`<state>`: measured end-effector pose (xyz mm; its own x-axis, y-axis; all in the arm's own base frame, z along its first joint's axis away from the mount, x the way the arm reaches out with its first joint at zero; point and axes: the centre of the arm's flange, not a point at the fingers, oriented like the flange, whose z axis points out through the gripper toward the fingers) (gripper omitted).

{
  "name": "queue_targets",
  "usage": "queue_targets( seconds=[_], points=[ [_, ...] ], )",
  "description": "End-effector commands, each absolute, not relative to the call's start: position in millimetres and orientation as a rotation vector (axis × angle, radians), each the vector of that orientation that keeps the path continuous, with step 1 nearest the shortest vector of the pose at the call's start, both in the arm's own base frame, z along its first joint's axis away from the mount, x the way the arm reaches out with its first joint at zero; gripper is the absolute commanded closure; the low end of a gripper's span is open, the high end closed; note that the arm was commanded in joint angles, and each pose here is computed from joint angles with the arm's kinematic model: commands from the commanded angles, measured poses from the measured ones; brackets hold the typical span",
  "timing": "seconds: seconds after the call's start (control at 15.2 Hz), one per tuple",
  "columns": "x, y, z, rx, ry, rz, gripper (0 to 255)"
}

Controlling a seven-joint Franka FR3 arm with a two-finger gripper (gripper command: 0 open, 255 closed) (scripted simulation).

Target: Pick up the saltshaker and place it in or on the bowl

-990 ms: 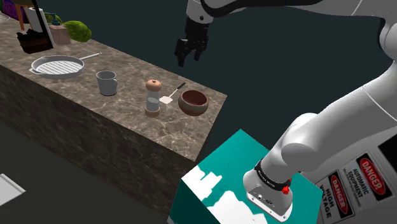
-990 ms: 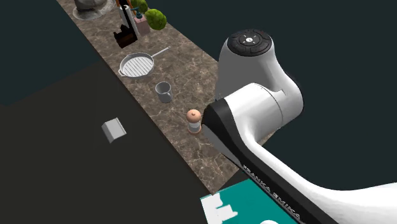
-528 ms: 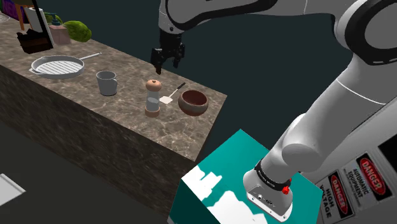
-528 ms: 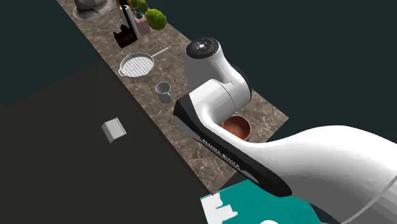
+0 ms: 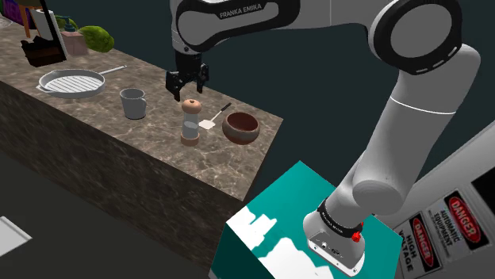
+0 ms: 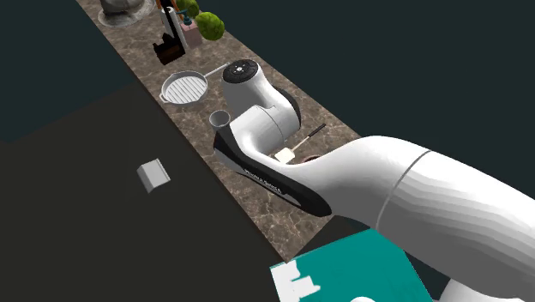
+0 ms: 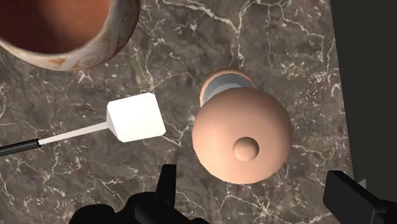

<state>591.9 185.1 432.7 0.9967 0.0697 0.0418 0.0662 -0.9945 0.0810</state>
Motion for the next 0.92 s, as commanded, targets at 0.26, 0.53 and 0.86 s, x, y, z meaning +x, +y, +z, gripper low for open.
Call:
queue_targets(
  seconds=[0.26, 0.53, 0.86],
  points=[
    [596, 183, 398, 3.059, 0.103, 0.068, 0],
    [596, 183, 398, 3.059, 0.103, 0.068, 0],
    [596, 183, 398, 3.059, 0.103, 0.068, 255]
  ],
)
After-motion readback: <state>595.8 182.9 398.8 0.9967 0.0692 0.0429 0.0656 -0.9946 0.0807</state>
